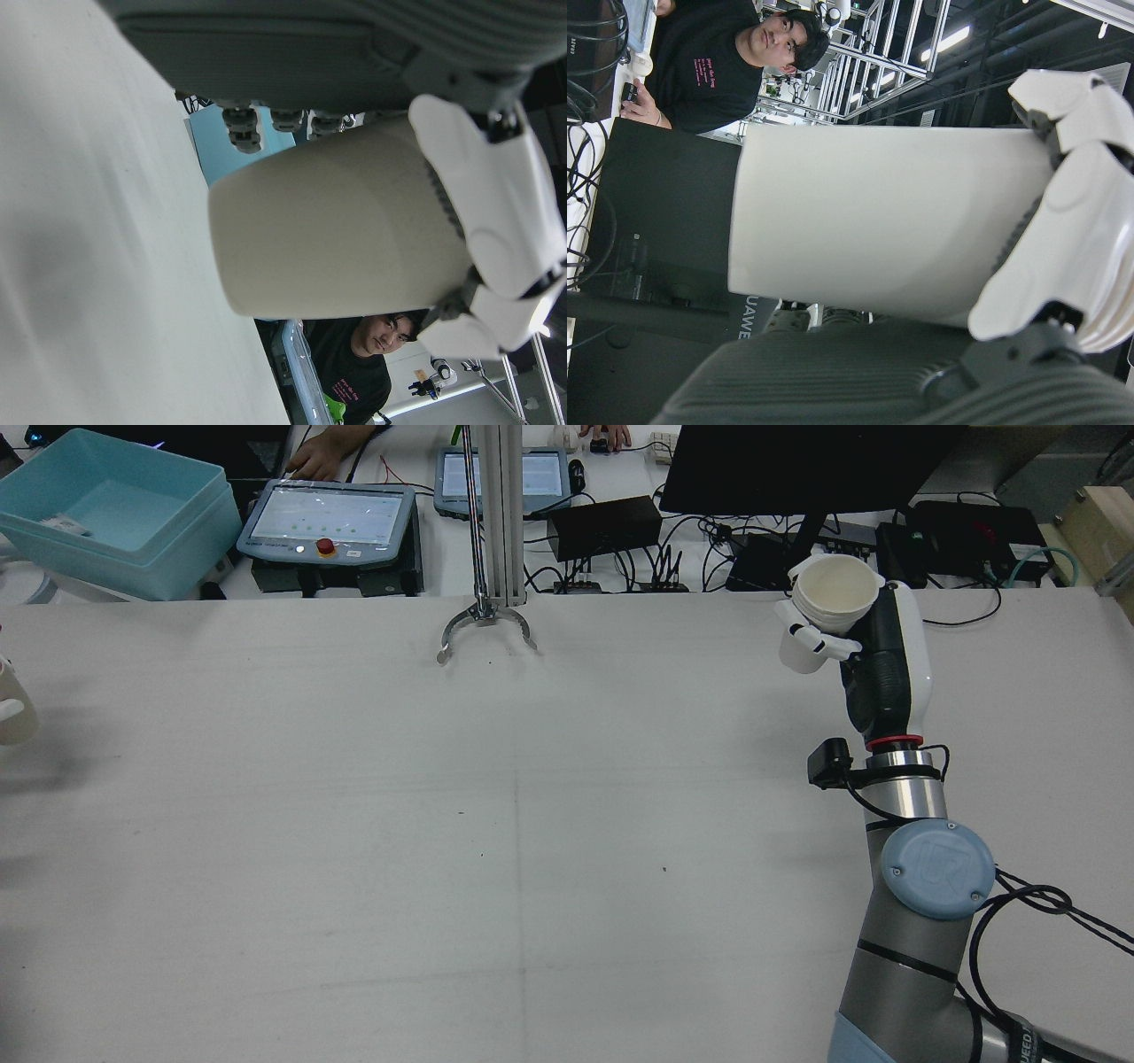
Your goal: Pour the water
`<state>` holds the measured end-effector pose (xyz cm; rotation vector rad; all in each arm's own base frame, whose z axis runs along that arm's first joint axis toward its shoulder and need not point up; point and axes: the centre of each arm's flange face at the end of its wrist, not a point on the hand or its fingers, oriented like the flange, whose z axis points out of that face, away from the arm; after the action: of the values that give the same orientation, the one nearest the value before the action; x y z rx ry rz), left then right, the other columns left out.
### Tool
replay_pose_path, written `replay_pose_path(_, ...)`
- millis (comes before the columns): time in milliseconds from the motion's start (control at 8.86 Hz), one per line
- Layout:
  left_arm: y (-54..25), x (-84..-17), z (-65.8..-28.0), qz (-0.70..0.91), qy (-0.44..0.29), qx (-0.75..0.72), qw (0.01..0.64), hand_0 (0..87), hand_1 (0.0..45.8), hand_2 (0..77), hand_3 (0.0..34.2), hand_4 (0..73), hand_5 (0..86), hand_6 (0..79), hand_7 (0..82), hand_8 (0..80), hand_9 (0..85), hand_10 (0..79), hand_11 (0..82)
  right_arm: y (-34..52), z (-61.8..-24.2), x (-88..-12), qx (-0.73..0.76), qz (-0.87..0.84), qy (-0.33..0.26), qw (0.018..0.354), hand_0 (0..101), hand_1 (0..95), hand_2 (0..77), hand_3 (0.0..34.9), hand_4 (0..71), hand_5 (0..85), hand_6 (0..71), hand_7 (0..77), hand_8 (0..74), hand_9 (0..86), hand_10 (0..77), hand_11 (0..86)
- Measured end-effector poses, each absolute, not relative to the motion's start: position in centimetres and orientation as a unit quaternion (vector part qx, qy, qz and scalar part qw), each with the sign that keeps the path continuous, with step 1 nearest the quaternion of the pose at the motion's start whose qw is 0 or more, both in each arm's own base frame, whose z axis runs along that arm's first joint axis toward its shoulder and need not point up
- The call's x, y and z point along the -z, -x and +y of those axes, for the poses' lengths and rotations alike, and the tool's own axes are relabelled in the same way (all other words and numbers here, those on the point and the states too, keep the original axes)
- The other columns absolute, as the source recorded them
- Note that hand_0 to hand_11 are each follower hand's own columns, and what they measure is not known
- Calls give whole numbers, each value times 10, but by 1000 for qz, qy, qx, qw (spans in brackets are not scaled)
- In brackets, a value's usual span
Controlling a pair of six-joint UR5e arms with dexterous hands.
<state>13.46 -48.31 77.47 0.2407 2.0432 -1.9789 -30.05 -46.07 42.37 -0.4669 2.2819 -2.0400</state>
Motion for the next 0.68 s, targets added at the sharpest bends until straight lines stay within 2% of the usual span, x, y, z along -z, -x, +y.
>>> replay_pose_path(339,-138,-822,-468,701,-88,691,151,386,164,387,0,213,524,38,44,16,44,60,104,313,-448,-429,662,735,145,11,467,93,393,0,224,529,360,453,387,540,196,295)
replay_pose_path(452,-140,-827,-466,700,-87,692,153,409,218,404,0,185,458,49,54,16,44,54,93,318,-444,-429,664,734,145,11,467,93,393,0,224,529,360,453,387,540,196,295)
replay_pose_path(565,-142,-829,-465,700,-85,692,156,404,202,420,0,202,382,65,76,16,44,38,65,320,-441,-430,665,733,145,10,467,93,393,0,224,540,360,458,387,540,202,295)
replay_pose_path(677,-144,-831,-464,699,-83,692,159,384,136,425,0,229,365,65,76,16,44,38,65,323,-439,-431,665,732,144,9,467,93,393,0,224,540,360,458,387,540,175,295)
